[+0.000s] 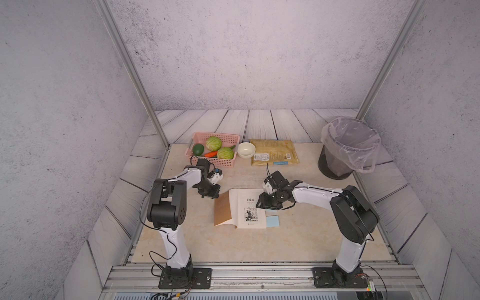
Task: Peel off the used sticky note
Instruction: Turn the page of the book at the center of the board.
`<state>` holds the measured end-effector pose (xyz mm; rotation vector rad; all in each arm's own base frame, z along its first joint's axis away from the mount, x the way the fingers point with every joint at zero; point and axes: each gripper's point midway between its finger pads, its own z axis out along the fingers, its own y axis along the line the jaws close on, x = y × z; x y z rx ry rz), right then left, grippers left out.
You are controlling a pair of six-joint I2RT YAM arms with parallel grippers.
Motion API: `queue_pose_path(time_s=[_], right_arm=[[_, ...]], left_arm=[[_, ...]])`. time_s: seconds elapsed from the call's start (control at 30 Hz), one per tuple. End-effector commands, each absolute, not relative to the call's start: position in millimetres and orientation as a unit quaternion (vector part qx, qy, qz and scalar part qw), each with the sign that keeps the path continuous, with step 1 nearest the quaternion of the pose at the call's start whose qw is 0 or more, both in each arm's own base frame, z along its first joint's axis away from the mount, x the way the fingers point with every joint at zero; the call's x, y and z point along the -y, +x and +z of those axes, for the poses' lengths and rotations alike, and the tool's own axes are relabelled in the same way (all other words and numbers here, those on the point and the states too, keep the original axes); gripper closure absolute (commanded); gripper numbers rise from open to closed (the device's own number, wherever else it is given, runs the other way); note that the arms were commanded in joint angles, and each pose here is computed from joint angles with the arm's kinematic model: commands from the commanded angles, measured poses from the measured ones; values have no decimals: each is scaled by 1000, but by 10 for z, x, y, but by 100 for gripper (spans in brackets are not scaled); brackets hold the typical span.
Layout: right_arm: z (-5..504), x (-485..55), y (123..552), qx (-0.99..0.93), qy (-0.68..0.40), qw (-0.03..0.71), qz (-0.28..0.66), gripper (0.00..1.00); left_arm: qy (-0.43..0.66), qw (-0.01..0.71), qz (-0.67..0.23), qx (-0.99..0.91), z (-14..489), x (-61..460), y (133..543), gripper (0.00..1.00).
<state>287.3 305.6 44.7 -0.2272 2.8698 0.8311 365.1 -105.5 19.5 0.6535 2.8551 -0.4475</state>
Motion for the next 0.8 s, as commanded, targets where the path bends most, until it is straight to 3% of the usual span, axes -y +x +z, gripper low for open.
queue_pose_path(time_s=[0.0,0.27,0.53,0.77], right_arm=[[413,-3096,2833,-952,-72,60,291,44],[535,-3184,2809,-939,-65,63,332,44],[451,-2850,2876,-966,-68,88,232,44],[413,-2819,2877,-969,-70,86,221,44]], left_arm=[[220,70,-150,-961,106,1044,3574,95],[220,72,-149,-961,109,1042,3581,95],[220,71,-149,-961,108,1043,3575,95],[221,71,-149,-961,108,1043,3575,95]])
